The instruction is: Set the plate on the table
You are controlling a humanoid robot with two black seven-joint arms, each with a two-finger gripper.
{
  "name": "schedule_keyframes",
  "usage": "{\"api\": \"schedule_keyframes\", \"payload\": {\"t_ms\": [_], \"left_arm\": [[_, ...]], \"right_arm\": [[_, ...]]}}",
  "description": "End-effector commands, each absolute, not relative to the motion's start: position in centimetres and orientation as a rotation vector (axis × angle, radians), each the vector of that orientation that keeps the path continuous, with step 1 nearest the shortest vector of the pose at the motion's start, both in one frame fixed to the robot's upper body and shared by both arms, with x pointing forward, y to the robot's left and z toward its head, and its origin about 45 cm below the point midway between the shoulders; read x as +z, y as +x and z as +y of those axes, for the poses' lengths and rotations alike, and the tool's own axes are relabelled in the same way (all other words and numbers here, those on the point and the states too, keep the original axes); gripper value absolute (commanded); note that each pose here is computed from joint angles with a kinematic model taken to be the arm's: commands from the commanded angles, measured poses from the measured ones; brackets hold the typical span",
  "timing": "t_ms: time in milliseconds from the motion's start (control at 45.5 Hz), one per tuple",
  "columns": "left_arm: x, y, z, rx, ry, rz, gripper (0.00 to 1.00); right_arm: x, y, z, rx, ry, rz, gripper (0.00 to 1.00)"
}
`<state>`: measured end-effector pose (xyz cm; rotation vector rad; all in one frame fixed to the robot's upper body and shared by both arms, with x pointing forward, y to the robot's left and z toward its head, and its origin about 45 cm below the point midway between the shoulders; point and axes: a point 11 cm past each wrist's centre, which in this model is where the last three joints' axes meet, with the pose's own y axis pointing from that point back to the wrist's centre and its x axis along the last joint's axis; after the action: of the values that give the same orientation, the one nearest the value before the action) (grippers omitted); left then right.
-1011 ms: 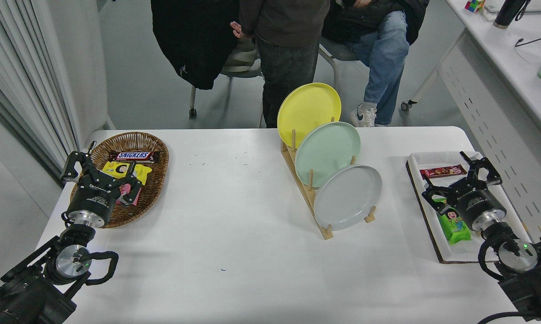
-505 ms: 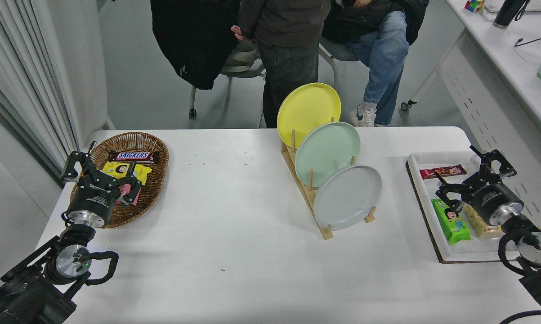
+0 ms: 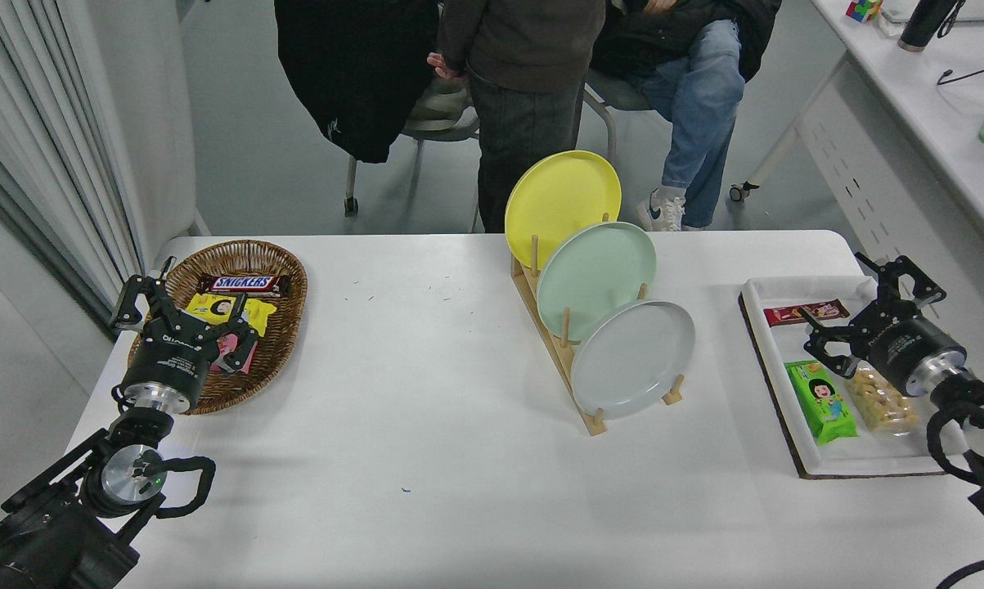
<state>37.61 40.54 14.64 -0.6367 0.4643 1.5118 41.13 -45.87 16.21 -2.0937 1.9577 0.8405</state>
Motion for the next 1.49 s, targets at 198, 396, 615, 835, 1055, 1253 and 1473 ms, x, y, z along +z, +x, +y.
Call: {"api": "schedule_keyframes", "payload": {"t_ms": [198,396,615,835,1055,1253,1473], "left_arm": [[14.64,37.61,40.5,1.512,-0.636,0.464,0.98],[14.64,37.61,40.5,1.512,-0.636,0.464,0.98],[14.64,37.61,40.5,1.512,-0.636,0.464,0.98],[14.64,37.61,40.5,1.512,-0.636,0.464,0.98],[14.64,37.61,40.5,1.512,-0.636,0.464,0.98],[14.64,37.61,40.5,1.512,-0.636,0.464,0.98],[14.64,37.61,40.5,1.512,-0.638,0.465,0.98]], "right_arm": [[18.8,42.1,-46.0,0.75,-2.412,2.015,1.0],[19.5,42.3,-46.2,0.708,-2.505,2.038,1.0],[19.3,41.9,-46.1,0.647,-2.785,2.077,1.0],[19.5,41.6,-45.5,0.643,-2.837,2.027,1.0],[20.2,41.9,-44.9,0.617,-2.879,2.002,1.0],[20.6,42.4,-44.4,0.576,-2.853,2.069,1.0],[20.8,42.4,-41.8,0.536,-2.909,2.069,1.0]]}}
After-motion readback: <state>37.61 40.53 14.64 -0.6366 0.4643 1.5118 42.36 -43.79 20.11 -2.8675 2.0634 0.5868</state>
